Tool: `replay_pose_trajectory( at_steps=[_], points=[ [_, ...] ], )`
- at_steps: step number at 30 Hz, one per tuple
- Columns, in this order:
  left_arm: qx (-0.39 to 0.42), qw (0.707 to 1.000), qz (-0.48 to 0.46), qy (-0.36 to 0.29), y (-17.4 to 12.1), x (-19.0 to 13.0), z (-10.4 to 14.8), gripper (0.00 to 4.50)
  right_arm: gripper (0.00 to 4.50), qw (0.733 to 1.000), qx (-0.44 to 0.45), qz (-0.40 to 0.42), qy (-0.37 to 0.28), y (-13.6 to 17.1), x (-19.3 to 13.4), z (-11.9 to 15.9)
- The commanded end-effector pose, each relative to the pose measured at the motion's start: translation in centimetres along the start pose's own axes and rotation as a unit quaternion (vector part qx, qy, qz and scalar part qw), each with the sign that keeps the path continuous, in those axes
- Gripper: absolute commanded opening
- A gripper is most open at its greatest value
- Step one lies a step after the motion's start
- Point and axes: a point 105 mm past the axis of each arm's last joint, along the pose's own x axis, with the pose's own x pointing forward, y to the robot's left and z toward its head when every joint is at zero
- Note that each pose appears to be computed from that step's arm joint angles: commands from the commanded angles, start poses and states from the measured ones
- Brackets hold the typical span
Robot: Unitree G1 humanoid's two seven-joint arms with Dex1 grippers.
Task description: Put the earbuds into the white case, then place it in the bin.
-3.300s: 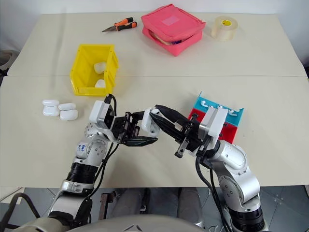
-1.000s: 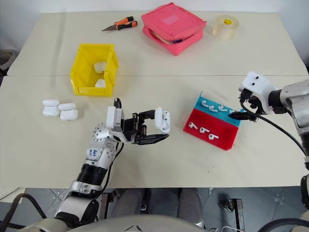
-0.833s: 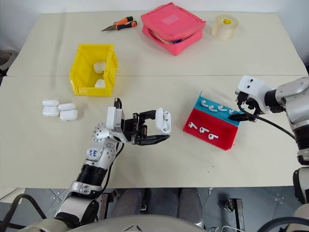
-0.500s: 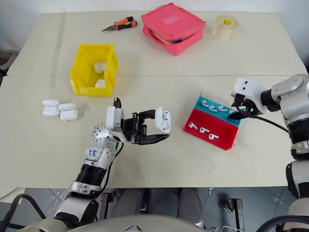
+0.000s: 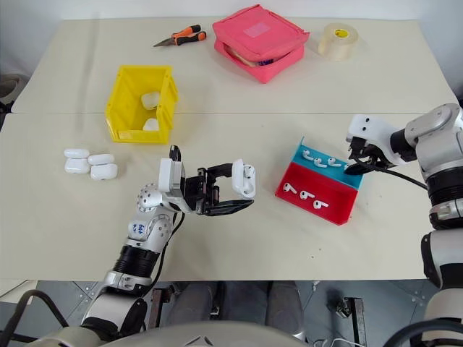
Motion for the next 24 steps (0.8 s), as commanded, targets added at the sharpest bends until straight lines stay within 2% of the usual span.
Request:
replay_pose_trajectory(
  at_steps=[1,3,6,16,19,24],
  points=[
    [0.026,1.0,-0.01,-0.011,0.0,0.5,1.1,2.78,2.05,0.999,0.018,0.011,0.032,0.3,0.4,-1.4],
    [0.026,1.0,-0.011,-0.012,0.0,0.5,1.1,2.78,1.63,0.999,0.017,0.017,0.036,0.4,0.5,-1.5],
    [0.027,0.999,-0.011,-0.012,0.0,0.5,1.1,2.78,0.69,0.999,0.015,0.02,0.038,0.5,0.6,-1.5],
    [0.027,0.999,-0.009,-0.015,0.0,0.6,1.1,2.78,0.69,1.0,0.012,0.012,0.01,0.3,0.3,-0.5],
    [0.026,1.0,-0.01,-0.015,0.0,0.7,1.1,2.78,0.69,0.999,0.014,-0.015,-0.038,-0.1,-1.1,0.8],
    [0.02,1.0,-0.015,-0.013,0.0,0.5,0.8,2.78,0.69,0.985,0.036,-0.036,-0.165,0.4,-4.5,3.9]
  ],
)
